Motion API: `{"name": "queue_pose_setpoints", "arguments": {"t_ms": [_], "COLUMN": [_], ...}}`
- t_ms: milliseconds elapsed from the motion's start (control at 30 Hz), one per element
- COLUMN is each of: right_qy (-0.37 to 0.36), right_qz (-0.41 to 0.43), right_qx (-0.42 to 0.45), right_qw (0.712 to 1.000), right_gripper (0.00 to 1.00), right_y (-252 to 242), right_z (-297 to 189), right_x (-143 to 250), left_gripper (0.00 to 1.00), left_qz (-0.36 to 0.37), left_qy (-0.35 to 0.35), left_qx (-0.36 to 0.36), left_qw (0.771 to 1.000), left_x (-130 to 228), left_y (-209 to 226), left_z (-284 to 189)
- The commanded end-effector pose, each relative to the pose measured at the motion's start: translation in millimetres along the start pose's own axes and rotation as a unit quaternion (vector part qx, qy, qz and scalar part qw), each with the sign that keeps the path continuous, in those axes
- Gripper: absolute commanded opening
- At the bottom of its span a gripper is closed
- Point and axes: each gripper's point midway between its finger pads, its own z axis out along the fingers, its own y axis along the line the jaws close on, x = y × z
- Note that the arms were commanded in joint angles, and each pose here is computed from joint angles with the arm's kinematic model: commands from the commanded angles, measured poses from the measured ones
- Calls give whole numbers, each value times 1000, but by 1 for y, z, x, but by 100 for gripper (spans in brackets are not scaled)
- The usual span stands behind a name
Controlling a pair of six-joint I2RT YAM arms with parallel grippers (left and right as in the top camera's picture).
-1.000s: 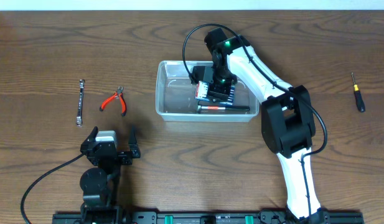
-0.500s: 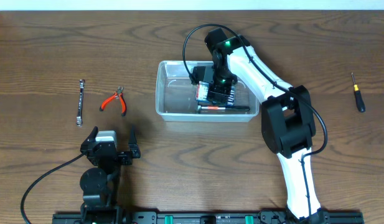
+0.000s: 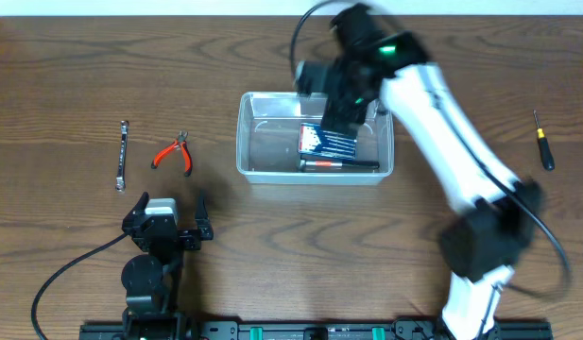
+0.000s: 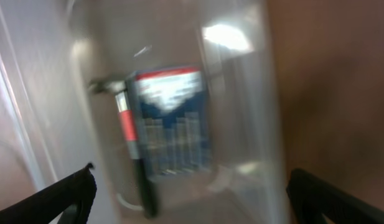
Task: Pack container
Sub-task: 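Move the right gripper to the yellow-handled screwdriver and lower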
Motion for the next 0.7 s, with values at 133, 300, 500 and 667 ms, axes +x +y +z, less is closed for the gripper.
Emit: {"name": "queue_pose_setpoints", "arguments": {"t_ms": [133, 300, 500, 667], "right_qy": [8, 72, 92, 114], "right_qz": [392, 488, 502, 541], "right_qx": [219, 242, 210, 194], "right_qw": [893, 836, 834, 810], "right_gripper": [99, 99, 99, 97], "right_y": [-113, -128, -132, -132], "right_z": [-130, -158, -151, -129], "right_x": [142, 268, 355, 409], "left_gripper": [98, 98, 98, 98], "left_qz": [-3, -3, -3, -3], "left_qy": [7, 7, 7, 7], "left_qx": [-1, -1, -1, -1], "left_qw": [1000, 1000, 1000, 1000], "left_x": [7, 7, 7, 7], "left_y": [0, 0, 0, 0], "left_z": [1, 1, 1, 1]}}
